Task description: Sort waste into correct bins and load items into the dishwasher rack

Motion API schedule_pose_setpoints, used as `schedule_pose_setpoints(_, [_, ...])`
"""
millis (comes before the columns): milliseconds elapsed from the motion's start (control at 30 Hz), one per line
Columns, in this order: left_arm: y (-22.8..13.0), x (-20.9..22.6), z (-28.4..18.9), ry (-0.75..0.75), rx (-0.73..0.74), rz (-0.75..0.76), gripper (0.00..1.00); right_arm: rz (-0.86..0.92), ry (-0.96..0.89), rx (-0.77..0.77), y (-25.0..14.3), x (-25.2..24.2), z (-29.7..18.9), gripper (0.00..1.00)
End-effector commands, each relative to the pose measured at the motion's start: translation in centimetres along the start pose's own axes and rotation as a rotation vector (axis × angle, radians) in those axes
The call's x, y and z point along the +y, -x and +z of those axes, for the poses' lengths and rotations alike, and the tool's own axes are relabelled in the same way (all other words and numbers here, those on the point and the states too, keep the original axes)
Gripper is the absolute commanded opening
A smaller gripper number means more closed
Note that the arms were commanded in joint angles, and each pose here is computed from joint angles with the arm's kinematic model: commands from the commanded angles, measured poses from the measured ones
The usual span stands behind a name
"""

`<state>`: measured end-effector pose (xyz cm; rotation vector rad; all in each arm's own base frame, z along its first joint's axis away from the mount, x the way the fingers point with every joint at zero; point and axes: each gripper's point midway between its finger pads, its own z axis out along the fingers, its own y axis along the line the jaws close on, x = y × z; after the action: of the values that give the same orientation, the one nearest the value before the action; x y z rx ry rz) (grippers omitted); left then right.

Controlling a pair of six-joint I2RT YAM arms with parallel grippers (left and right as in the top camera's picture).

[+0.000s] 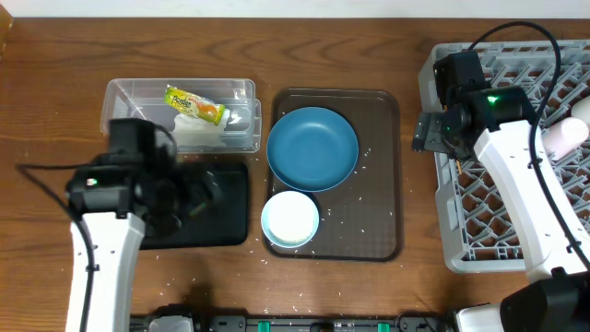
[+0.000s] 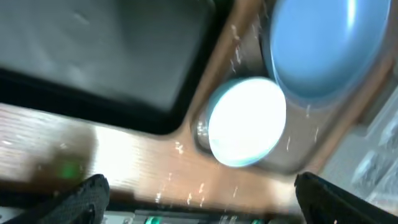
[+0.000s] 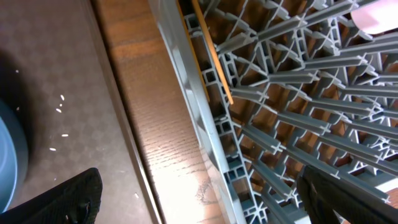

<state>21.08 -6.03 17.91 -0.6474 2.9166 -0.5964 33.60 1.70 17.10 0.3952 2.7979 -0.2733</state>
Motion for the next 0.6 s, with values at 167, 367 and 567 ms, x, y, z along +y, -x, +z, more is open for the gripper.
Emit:
schedule_pose_setpoints(167, [-5.1, -3.1, 1.7, 0.080, 0.103, 0.341, 0.98, 0.003, -0.022, -0.027, 0.7, -0.7, -0.4, 0.99])
schedule_pose_setpoints(367, [-5.1, -3.3, 3.3, 0.194, -0.002, 0.337, 0.98, 0.003, -0.022, -0.027, 0.7, -0.7, -0.4, 0.99])
schedule_pose_setpoints(567, [-5.7, -5.6, 4.1, 0.140, -0.022, 0.411, 0.98, 0.003, -0.022, -0.027, 0.7, -0.7, -0.4, 0.99])
